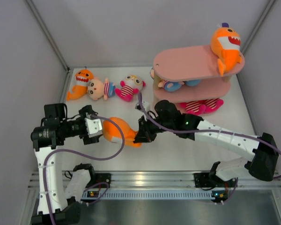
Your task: Place and organize the stuffed toys onto the shelf
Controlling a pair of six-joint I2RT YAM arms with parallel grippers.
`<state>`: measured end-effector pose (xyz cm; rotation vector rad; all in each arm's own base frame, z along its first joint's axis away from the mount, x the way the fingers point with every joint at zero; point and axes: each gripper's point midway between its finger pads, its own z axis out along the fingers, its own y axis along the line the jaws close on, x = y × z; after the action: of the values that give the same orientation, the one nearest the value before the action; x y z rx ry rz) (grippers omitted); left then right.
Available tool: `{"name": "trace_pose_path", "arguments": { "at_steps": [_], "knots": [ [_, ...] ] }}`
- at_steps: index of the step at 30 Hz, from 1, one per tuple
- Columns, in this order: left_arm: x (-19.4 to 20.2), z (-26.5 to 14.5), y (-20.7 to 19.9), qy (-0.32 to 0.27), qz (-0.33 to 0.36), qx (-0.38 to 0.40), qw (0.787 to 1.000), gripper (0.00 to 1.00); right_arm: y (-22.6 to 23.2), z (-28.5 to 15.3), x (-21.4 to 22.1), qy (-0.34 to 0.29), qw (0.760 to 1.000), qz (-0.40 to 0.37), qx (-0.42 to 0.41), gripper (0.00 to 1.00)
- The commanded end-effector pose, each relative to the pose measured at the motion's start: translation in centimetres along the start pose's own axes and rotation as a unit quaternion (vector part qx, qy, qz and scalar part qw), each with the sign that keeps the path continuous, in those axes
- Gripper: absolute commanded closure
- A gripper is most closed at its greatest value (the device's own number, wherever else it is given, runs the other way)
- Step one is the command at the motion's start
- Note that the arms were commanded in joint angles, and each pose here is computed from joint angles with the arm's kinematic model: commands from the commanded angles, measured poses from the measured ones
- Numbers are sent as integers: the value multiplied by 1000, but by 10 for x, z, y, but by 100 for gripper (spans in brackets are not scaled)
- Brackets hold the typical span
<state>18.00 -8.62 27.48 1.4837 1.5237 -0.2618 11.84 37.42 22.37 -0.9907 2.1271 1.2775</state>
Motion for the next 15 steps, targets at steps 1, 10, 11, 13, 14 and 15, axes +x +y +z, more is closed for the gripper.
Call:
{"name": "trace_pose_path", "arguments": {
  "at_steps": [1,10,11,13,14,15],
  "knots": [
    [2,-1,-32,2,-10,60,998,2,15,-5,-33,-51,997,9,-56,100],
    [-26,9,-26,-92,0,76,993,2,22,0,-56,-67,993,15,-99,100],
    [-29,12,-22,-106,-11,81,991,2,20,2,-56,-65,993,18,-96,100],
    [-34,12,-19,-117,-18,83,990,2,21,5,-58,-65,993,17,-102,100],
    [-35,15,-17,-124,-24,87,988,2,21,5,-59,-66,992,17,-105,100],
    [-33,16,-17,-125,-29,89,988,2,22,6,-61,-67,992,17,-106,100]
  ]
}}
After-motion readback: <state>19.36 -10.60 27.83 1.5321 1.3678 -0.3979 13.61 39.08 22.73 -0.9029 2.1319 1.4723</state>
